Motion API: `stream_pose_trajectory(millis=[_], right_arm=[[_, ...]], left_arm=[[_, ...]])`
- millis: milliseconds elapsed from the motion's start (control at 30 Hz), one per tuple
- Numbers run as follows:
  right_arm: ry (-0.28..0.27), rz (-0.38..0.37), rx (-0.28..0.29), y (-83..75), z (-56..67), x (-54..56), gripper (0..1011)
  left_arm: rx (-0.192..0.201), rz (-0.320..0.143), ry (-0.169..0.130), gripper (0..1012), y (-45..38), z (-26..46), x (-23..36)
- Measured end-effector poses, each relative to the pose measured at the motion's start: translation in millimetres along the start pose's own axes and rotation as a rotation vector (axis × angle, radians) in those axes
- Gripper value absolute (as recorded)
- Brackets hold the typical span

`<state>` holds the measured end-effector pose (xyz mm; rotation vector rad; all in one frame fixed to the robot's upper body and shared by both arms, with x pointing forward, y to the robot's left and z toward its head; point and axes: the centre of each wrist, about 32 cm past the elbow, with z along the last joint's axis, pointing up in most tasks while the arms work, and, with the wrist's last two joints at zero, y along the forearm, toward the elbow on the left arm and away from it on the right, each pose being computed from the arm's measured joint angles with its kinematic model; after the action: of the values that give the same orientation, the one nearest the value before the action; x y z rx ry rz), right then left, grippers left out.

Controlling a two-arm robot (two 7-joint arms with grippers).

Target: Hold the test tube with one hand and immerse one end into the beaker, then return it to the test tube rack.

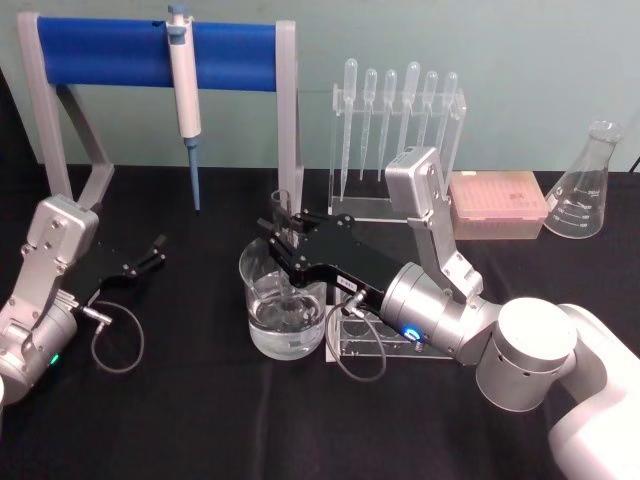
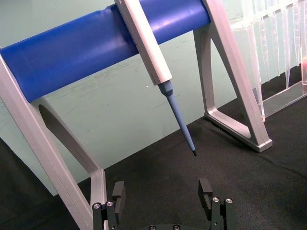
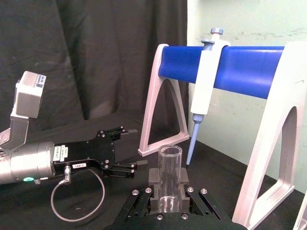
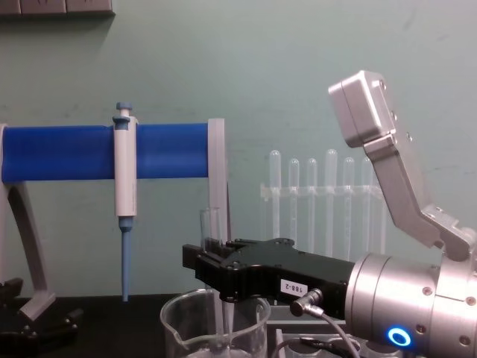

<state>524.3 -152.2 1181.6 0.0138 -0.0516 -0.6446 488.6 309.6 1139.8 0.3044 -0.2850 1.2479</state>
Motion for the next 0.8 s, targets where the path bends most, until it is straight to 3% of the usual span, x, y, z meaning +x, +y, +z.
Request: stream_pose_trajectory(millis=[800], right_arm=[[0.000, 0.000, 0.000, 0.0, 0.0, 0.0, 230]], left_arm=[[0.000, 0.000, 0.000, 1000, 0.0, 0.0, 0.0]])
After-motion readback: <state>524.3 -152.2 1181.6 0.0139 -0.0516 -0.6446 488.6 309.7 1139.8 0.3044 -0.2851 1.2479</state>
